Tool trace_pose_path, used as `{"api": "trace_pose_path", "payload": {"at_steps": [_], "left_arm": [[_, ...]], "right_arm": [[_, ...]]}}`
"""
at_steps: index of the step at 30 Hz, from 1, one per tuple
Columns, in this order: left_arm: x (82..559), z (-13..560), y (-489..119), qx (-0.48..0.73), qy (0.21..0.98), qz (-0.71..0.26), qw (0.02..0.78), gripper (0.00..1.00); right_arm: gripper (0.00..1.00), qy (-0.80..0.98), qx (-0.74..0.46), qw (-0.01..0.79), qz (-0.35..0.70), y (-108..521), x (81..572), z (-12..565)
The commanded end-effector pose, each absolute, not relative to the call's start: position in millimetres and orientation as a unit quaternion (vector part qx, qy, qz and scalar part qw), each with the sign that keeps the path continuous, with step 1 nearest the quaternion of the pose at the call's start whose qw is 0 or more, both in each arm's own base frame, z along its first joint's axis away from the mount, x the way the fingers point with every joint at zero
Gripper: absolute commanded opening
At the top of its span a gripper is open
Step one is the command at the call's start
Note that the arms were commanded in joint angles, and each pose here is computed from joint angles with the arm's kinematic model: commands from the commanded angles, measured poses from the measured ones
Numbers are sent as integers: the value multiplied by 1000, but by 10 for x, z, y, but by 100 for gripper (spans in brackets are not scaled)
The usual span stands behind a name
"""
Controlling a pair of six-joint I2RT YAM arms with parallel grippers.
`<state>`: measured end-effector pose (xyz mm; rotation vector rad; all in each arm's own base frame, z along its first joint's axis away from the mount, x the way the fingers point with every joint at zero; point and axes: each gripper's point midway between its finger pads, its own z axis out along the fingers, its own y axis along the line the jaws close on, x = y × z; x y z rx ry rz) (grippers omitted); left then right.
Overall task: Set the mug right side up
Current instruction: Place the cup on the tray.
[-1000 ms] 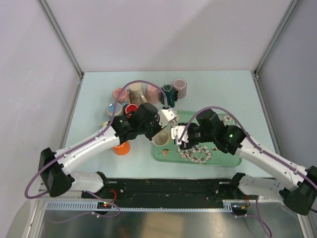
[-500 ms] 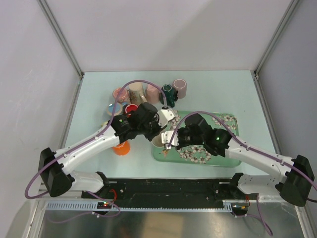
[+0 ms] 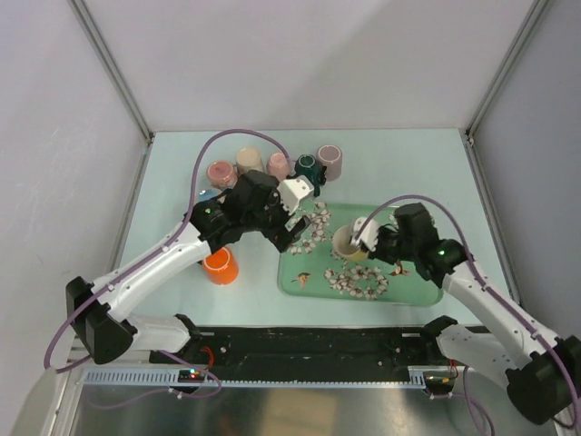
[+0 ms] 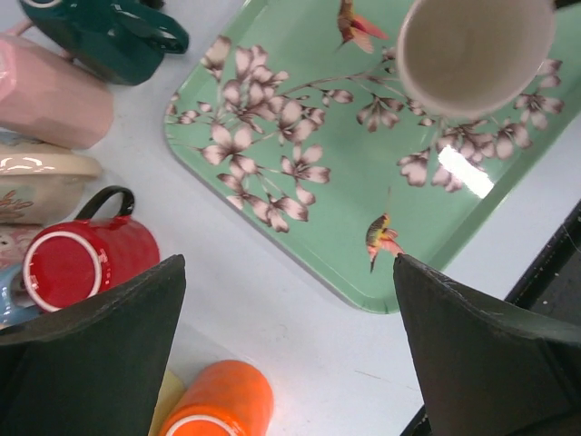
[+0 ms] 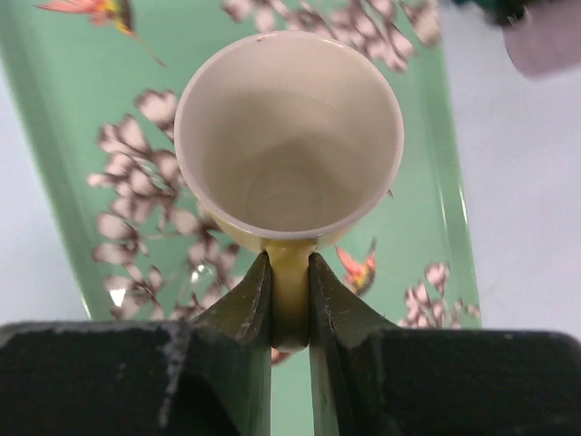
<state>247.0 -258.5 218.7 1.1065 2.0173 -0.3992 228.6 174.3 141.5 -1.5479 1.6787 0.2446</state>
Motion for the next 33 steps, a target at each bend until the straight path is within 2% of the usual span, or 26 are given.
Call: {"api": "trace_pose_path", "payload": {"at_steps": [1,11,24,28,33], "left_arm": [[2611,2527,-2427,421,783,-144,436,100],[2680,2418,-2450,426,790,-146,417,100],[2672,2384,-2375,439,784,-129,419,100],[2683,2378,-2381,439,785,-128,418,100],[2692,2380,-2381,440,784,-125,419,100]], "right_arm": [[0,674,-576,452,102,1460,2431,1630],[0,740,-500,445,69,445,3022,1446],[1,789,-424,439,75,-141,3553,1261],[7,799,-408,437,69,-263,3668,1185],[24,810,-414,408,74,-371,3689,1091]]}}
